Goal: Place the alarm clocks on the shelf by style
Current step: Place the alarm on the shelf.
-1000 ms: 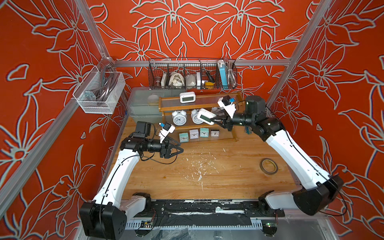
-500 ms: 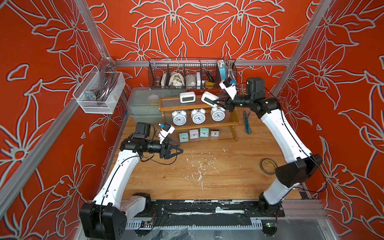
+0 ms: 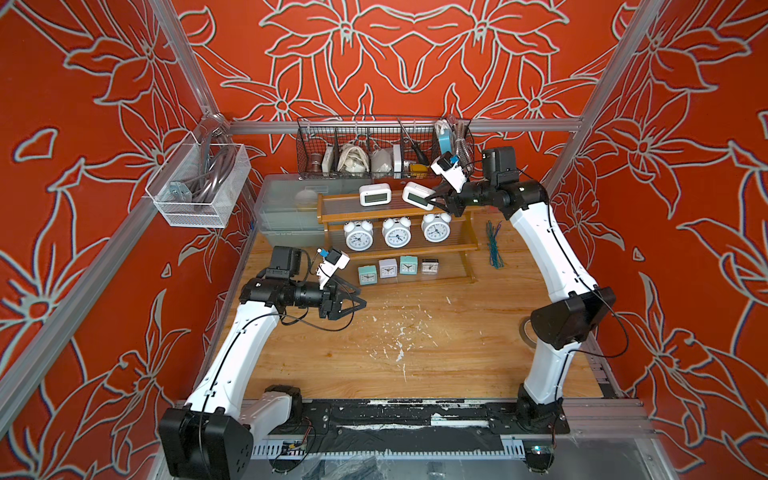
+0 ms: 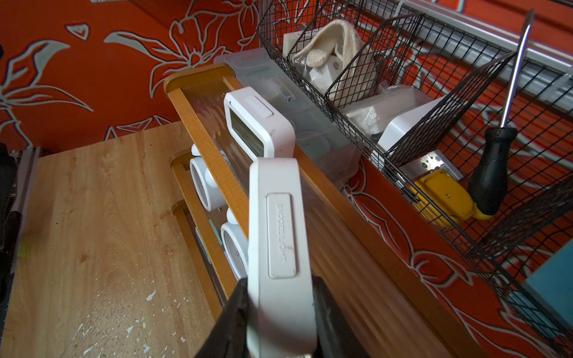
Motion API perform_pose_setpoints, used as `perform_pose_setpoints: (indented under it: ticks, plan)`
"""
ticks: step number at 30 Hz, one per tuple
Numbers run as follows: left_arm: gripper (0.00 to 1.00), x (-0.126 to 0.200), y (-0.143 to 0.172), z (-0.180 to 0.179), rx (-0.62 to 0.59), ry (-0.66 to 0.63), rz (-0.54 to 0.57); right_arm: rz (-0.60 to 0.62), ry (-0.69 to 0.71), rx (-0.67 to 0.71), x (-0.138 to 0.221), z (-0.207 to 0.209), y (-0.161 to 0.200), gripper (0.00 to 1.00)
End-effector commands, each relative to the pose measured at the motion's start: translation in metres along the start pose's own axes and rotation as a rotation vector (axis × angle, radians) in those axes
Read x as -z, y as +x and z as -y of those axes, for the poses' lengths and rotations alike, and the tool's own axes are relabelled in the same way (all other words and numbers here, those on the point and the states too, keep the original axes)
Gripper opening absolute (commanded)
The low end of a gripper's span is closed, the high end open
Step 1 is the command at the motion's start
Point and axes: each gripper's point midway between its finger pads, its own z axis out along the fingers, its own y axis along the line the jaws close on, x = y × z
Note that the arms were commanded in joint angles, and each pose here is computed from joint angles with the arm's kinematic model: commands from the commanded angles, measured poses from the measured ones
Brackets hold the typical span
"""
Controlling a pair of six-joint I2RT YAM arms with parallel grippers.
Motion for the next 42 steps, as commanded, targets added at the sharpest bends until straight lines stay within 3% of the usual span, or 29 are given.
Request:
perform_pose_setpoints:
  ticks: [1, 27, 42]
  plan:
    - [0.66, 0.002, -0.001, 0.004, -0.01, 0.01, 0.014, -0.016, 0.004, 0.022, -0.005, 0.013, 0.007, 0.14]
    - [0.66, 0.003, 0.001, -0.004, 0.004, -0.005, 0.016, -0.013, -0.007, -0.017, -0.029, 0.046, 0.025, 0.2]
    - [0.66, 0.005, 0.001, -0.006, 0.004, -0.011, 0.019, 0.016, -0.059, -0.019, -0.029, 0.04, 0.024, 0.37]
